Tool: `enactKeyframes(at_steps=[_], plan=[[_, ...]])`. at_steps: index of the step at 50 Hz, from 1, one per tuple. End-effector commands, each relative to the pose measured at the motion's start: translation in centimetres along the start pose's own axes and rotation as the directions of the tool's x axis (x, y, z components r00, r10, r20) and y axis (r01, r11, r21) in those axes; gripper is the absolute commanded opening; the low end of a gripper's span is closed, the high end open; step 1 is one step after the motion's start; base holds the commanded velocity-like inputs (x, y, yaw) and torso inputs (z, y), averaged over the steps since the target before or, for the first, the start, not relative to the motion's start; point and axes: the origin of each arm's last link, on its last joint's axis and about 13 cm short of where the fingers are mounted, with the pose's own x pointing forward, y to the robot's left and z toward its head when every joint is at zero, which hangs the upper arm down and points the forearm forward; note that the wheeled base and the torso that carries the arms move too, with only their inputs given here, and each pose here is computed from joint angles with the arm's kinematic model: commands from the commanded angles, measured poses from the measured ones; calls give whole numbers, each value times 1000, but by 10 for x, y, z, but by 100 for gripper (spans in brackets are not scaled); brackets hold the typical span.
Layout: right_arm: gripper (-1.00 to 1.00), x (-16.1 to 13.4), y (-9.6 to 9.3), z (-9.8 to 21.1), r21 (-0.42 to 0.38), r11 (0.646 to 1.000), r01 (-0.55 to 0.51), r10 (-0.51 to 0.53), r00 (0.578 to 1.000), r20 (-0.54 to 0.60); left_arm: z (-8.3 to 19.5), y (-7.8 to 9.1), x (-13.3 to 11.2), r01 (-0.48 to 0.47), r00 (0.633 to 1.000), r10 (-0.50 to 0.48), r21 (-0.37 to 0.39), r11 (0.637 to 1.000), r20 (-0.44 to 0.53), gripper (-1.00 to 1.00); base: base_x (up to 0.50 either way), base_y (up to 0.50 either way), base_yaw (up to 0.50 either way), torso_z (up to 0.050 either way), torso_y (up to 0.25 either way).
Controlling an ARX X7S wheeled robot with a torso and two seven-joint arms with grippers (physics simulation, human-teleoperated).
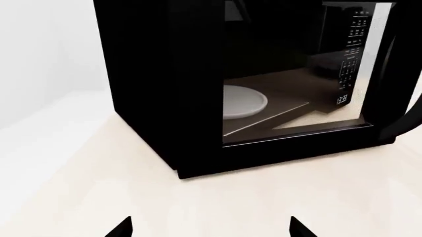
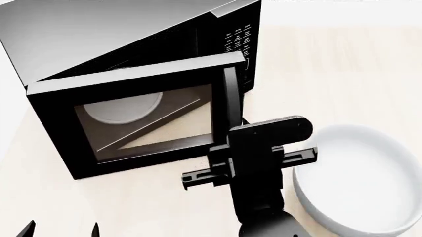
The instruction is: Open the microwave.
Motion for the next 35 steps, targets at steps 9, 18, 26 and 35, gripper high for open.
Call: enactKeyframes(at_steps=[9, 18, 26, 35], plan=[[-100, -38, 28, 23, 100, 971, -219, 198, 962, 187, 1, 0, 0, -1, 1000, 1, 0, 1000, 2, 100, 0, 0, 0, 0, 2], [-100, -40, 28, 17, 115, 969, -218, 196, 964, 183, 1, 0, 0, 0, 1000, 0, -1, 1000, 4, 100, 0, 0, 0, 1, 2], [100, -37, 28, 12, 117, 970, -211, 190, 967, 168, 1, 0, 0, -1, 1000, 1, -1, 1000, 5, 100, 0, 0, 0, 1, 4], [100, -37, 29, 10, 123, 969, -216, 193, 966, 173, 1, 1, 0, -2, 1000, 2, -1, 1000, 6, 100, 0, 0, 0, 1, 2]])
